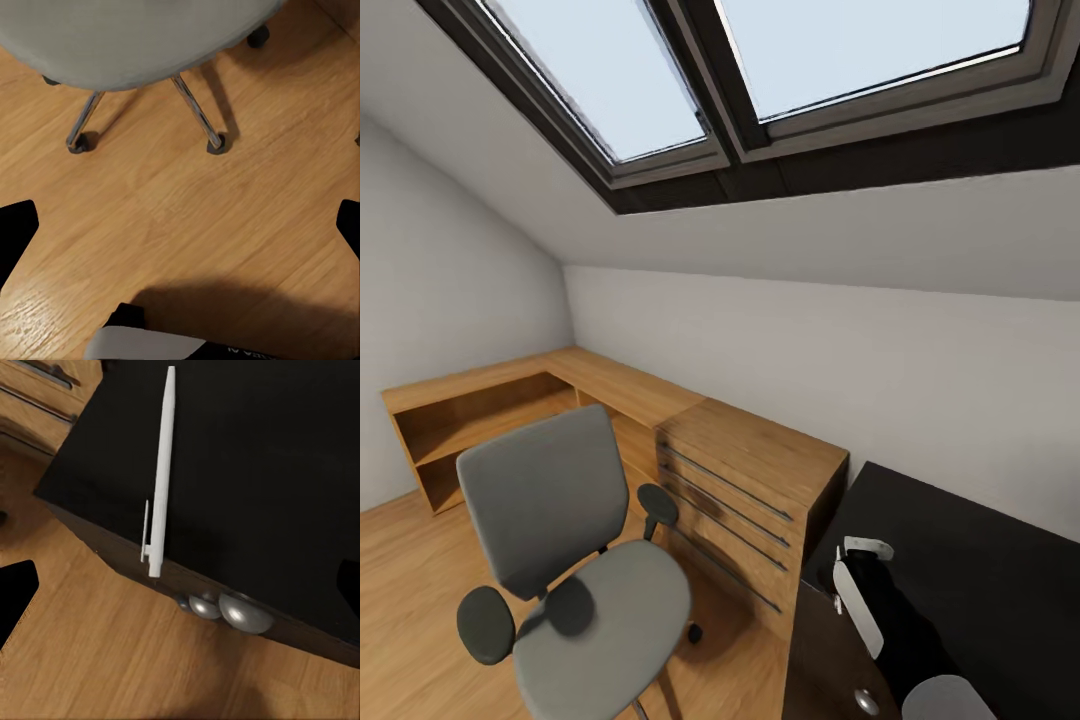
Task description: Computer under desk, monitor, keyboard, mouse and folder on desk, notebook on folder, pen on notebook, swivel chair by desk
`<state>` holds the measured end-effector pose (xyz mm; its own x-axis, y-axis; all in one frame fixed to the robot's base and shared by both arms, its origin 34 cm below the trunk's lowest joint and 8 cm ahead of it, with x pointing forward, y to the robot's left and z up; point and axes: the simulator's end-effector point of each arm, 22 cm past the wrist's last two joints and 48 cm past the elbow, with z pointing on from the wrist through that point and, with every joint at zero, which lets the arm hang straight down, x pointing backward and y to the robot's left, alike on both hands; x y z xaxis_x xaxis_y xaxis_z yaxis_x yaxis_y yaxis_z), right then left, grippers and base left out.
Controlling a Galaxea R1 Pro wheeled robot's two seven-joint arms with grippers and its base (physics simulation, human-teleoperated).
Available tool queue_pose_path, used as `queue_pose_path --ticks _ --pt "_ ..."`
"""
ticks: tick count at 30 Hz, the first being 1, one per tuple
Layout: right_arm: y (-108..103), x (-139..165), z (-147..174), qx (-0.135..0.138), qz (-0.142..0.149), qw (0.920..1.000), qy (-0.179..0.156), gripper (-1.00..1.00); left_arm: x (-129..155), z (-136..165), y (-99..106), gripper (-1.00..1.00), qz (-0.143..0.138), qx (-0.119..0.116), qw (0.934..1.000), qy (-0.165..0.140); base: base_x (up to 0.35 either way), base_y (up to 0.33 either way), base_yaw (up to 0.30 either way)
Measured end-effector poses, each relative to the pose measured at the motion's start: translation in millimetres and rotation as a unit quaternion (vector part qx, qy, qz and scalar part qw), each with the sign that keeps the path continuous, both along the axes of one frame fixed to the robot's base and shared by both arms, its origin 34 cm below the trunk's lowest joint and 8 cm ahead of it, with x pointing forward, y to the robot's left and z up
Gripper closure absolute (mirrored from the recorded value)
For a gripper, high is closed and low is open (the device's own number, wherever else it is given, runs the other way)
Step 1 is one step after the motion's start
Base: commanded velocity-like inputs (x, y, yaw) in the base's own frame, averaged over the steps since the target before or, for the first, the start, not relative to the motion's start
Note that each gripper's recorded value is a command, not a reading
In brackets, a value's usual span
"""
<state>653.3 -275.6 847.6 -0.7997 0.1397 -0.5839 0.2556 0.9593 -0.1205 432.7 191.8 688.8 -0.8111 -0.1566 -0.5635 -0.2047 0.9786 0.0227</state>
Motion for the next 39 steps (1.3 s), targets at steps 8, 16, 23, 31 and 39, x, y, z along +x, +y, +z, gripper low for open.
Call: queue_pose_path --ticks 8,16,23,31,39 --pt "4 -1 -4 0.001 0.003 1.0000 0.003 -1.00 11 8 2 -1.00 0.013 -0.004 0.9994 -0.033 0.296 0.048 0.000" --pt "9 -10 -19 0.001 0.007 0.9997 0.022 -1.00 13 10 3 -1.00 0.016 -0.004 0.9991 -0.039 0.096 0.004 0.000" --pt "8 -14 -26 0.000 0.007 0.9994 0.033 -1.00 33 32 -3 -1.00 0.025 -0.023 0.9971 -0.068 0.009 0.000 0.000" --pt "7 -20 -34 0.000 0.005 0.9990 0.044 -1.00 62 75 -22 -1.00 0.050 -0.087 0.9891 -0.108 0.001 0.000 0.000" --pt "2 -21 -36 0.000 0.000 0.9990 0.045 -1.00 86 157 -50 -1.00 0.010 -0.129 0.9854 -0.110 0.000 0.000 0.000"
